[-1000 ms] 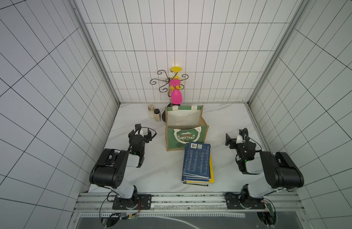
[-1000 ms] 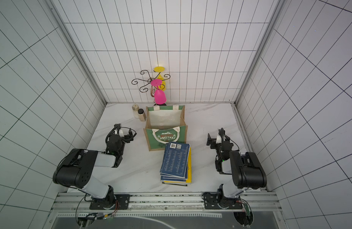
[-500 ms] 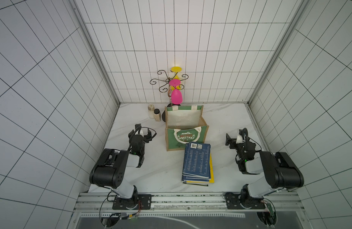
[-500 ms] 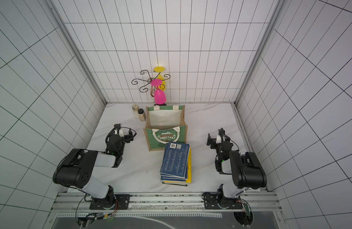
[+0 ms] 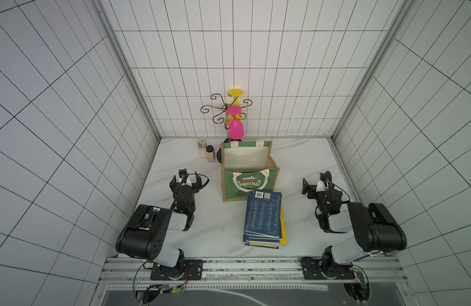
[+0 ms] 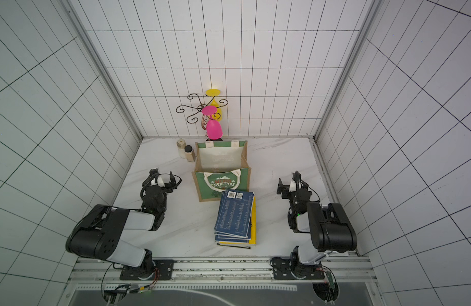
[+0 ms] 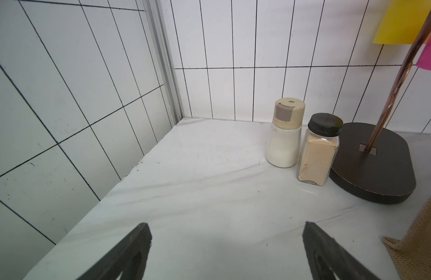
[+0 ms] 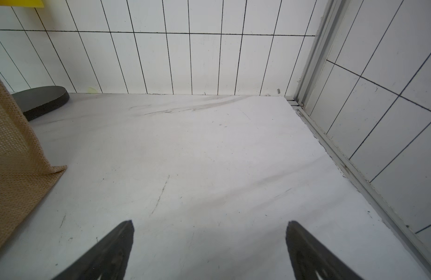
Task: Put the books into the canvas bag
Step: Pick up the book from the book.
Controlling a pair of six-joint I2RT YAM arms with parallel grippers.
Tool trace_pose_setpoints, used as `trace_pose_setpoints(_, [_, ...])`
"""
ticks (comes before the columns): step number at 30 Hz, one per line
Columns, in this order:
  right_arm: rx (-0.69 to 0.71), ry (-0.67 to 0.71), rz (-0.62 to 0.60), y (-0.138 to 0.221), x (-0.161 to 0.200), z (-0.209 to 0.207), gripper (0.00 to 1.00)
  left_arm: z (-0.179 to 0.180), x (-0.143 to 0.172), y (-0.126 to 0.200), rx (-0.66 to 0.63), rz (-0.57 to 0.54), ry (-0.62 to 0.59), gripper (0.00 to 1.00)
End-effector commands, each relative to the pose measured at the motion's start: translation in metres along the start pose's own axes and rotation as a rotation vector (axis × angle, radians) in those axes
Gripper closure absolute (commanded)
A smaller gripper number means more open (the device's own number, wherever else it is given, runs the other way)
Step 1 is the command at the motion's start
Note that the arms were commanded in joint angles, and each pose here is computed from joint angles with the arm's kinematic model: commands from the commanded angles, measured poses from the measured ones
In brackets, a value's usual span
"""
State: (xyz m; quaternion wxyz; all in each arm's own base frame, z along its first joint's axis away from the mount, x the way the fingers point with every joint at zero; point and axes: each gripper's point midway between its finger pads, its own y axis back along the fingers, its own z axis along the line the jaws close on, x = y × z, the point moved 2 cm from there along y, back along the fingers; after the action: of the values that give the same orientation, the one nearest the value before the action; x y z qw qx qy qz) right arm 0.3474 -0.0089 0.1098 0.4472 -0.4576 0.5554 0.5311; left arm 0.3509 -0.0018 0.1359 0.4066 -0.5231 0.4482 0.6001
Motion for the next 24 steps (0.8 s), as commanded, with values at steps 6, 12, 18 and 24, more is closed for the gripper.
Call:
trace_pose_setpoints(6, [0.002, 0.013, -0.069, -0.01, -0.024, 0.001, 0.02, 0.019, -0.036, 0.031, -0.313, -0.096, 0.024, 0.03])
trace_pose_setpoints(12, [-0.007, 0.008, -0.067, -0.011, -0.024, 0.001, 0.02, 0.033, -0.048, 0.066, -0.639, 0.046, -0.013, 0.03])
trace_pose_setpoints(18, [-0.032, -0.025, -0.055, -0.013, -0.023, -0.004, 0.02, 0.039, -0.054, 0.096, -0.593, 0.183, 0.01, 0.03])
trace_pose_setpoints(24, [-0.03, -0.019, -0.05, -0.015, -0.023, -0.004, 0.02, 0.002, -0.057, 0.13, -0.339, 0.358, 0.032, 0.03])
